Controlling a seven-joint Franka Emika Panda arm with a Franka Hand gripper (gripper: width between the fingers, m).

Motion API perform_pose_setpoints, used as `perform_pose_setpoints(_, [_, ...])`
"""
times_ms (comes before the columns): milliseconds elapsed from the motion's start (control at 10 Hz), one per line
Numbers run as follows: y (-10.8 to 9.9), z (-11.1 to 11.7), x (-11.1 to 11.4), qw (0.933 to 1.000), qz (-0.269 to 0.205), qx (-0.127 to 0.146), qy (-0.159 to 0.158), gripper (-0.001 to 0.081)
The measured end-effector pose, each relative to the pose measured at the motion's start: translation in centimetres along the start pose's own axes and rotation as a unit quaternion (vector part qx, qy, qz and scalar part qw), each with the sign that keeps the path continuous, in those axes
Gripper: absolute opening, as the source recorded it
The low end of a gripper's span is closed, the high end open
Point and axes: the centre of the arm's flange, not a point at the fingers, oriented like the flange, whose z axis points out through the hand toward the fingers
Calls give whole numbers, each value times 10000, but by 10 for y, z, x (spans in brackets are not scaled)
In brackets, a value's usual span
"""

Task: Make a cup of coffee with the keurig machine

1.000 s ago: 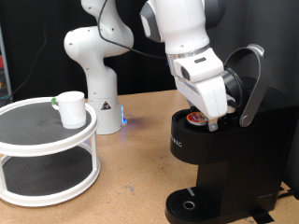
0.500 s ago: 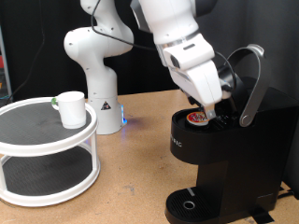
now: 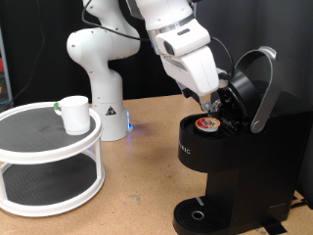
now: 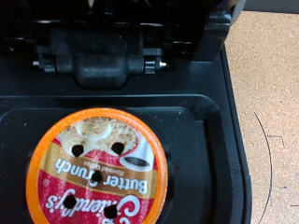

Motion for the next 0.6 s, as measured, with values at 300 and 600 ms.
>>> perform_pose_setpoints(300, [4, -5, 1, 9995, 190, 20, 240, 806])
perform_pose_setpoints(600, [7, -41, 2, 9968, 562, 424, 380, 806])
